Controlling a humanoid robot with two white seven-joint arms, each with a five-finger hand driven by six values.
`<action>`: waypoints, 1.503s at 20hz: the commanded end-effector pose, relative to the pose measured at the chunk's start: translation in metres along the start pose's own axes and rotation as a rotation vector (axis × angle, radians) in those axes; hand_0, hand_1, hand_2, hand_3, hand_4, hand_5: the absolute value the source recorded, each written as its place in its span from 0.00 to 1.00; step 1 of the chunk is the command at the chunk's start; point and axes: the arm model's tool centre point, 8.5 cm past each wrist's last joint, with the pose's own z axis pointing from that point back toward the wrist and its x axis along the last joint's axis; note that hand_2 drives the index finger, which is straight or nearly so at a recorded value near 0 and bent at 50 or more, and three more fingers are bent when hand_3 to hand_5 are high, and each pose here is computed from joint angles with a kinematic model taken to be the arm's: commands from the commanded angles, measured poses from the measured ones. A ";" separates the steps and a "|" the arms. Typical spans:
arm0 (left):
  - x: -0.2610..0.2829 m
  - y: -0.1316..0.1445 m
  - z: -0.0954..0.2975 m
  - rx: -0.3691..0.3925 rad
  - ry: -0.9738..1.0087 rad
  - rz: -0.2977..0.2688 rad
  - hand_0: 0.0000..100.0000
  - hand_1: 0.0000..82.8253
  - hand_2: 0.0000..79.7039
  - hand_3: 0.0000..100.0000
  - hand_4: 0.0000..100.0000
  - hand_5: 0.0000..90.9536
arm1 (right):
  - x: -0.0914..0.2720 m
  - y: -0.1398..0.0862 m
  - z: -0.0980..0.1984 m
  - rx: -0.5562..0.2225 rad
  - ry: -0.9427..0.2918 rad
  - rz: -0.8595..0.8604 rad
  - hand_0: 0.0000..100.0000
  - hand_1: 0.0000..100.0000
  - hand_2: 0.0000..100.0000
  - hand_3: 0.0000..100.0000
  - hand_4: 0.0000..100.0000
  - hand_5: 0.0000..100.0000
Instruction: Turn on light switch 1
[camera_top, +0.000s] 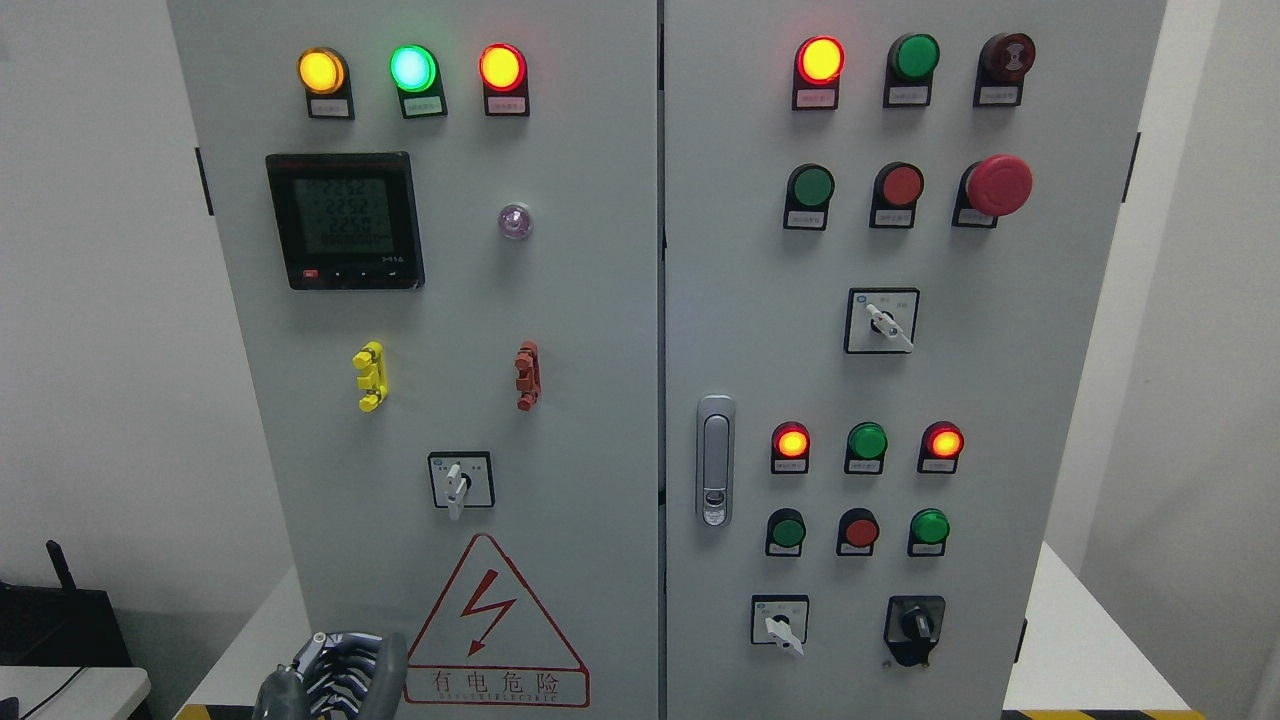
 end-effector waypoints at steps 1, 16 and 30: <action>0.031 -0.033 -0.004 -0.041 -0.028 0.033 0.15 0.45 0.66 0.75 0.80 0.84 | 0.000 0.001 0.000 0.003 0.001 -0.006 0.12 0.39 0.00 0.00 0.00 0.00; 0.044 -0.037 -0.017 0.053 0.019 0.007 0.11 0.53 0.65 0.75 0.80 0.83 | 0.000 0.001 0.000 0.003 0.001 -0.006 0.12 0.39 0.00 0.00 0.00 0.00; 0.052 -0.035 -0.037 0.113 0.062 0.007 0.10 0.55 0.65 0.75 0.79 0.83 | 0.000 0.001 0.000 0.003 0.001 -0.006 0.12 0.39 0.00 0.00 0.00 0.00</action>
